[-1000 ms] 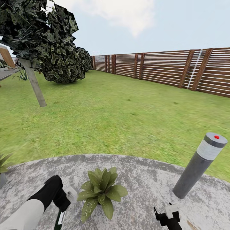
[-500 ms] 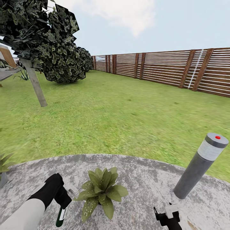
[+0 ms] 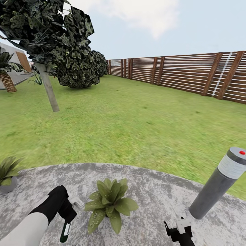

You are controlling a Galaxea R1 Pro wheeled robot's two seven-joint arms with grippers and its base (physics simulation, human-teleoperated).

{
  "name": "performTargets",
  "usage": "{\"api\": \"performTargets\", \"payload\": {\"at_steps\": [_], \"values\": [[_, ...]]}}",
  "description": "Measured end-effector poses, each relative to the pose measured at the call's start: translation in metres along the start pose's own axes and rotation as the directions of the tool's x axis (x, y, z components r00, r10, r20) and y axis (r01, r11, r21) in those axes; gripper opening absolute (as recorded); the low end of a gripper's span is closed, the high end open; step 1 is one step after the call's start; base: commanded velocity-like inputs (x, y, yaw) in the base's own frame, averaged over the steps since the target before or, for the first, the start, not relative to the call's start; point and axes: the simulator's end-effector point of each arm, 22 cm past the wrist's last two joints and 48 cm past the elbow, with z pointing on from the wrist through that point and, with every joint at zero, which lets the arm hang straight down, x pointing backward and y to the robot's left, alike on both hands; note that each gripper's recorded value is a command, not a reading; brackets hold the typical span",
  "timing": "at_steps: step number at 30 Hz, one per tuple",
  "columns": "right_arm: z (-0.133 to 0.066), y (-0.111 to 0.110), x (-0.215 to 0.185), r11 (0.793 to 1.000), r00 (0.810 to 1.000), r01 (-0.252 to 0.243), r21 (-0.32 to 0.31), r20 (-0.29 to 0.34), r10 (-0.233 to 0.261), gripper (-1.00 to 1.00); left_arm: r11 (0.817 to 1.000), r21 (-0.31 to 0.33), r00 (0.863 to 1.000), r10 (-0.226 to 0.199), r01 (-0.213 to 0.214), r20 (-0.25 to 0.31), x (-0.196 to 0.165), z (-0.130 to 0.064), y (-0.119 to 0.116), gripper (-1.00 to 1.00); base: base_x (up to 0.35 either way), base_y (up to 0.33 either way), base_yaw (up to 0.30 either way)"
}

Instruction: Pick up the pesticide atomizer in the garden and spray insectifuge to fully cover both potted plants in the garden.

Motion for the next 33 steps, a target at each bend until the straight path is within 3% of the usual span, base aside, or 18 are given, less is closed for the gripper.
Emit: {"api": "performTargets", "payload": {"at_steps": [6,11,16,18,22,28,33], "values": [[0.000,0.000,0.000,1.000,1.000,0.000,0.000,0.000,0.000,1.00,0.999,0.049,0.999,-0.009,0.011,-0.046,0.018,0.016,-0.016,-1.00,-0.001,-0.002,0.154],[0.000,0.000,0.000,1.000,1.000,0.000,0.000,0.000,0.000,1.00,0.996,0.079,1.000,-0.030,0.030,-0.004,0.006,0.015,-0.023,-1.00,0.000,0.000,0.011],[0.000,0.000,0.000,1.000,1.000,0.000,0.000,0.000,0.000,1.00,0.998,0.070,0.998,0.002,-0.007,0.069,-0.033,0.002,-0.037,-1.00,0.000,0.000,0.000],[0.000,0.000,0.000,1.000,1.000,0.000,0.000,0.000,0.000,1.00,0.998,0.068,0.997,0.012,-0.017,0.074,-0.038,0.001,-0.041,-1.00,0.000,0.000,0.000],[0.000,0.000,0.000,1.000,1.000,0.000,0.000,0.000,0.000,1.00,0.998,0.057,0.998,0.005,-0.008,0.063,-0.029,0.001,-0.031,-1.00,0.000,0.000,0.000],[0.000,0.000,0.000,1.000,1.000,0.000,0.000,0.000,0.000,1.00,0.999,0.013,0.999,-0.036,0.035,0.024,0.005,-0.003,0.009,-1.00,0.000,0.000,0.000],[0.000,0.000,0.000,1.000,1.000,0.000,0.000,0.000,0.000,1.00,0.999,0.026,0.999,-0.035,0.034,0.023,0.004,0.000,0.003,-1.00,0.000,0.000,0.000]]}}
